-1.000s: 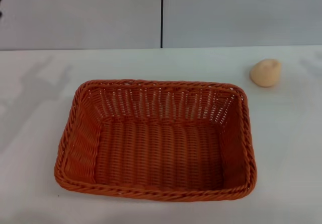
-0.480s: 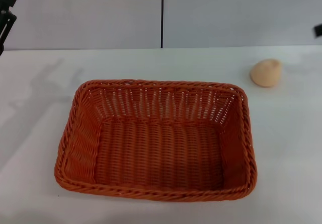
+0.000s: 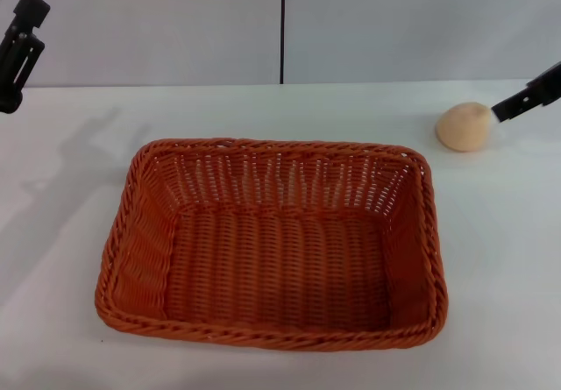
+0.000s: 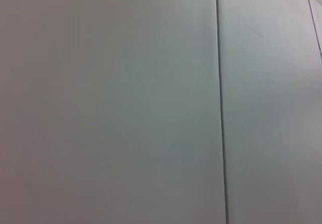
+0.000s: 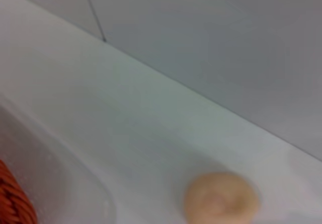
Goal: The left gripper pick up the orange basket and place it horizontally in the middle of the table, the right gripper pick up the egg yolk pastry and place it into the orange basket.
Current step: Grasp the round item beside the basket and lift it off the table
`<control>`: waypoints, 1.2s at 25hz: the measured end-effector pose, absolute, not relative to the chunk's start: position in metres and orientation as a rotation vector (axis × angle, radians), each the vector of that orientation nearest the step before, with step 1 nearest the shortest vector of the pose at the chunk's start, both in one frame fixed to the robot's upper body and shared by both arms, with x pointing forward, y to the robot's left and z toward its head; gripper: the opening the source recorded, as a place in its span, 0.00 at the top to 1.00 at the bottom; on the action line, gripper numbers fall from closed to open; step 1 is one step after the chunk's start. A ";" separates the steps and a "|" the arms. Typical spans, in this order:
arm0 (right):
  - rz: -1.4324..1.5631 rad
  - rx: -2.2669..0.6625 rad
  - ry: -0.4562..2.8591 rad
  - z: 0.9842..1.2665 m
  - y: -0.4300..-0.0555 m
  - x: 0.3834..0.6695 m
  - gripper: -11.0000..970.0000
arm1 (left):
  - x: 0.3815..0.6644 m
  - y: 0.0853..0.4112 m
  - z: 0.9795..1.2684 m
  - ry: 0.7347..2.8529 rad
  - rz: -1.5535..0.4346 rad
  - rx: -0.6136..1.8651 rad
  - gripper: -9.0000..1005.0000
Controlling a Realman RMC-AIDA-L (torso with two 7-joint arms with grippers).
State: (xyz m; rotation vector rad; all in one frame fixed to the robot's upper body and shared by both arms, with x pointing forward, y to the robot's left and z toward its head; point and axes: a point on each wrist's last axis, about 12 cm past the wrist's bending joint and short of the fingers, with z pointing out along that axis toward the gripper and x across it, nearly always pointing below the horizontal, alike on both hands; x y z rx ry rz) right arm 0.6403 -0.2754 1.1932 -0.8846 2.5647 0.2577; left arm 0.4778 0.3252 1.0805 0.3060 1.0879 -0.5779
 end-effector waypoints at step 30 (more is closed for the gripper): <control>0.190 -0.862 2.513 1.139 -0.247 0.649 0.44 | 0.479 0.318 1.078 1.087 -0.613 0.266 0.47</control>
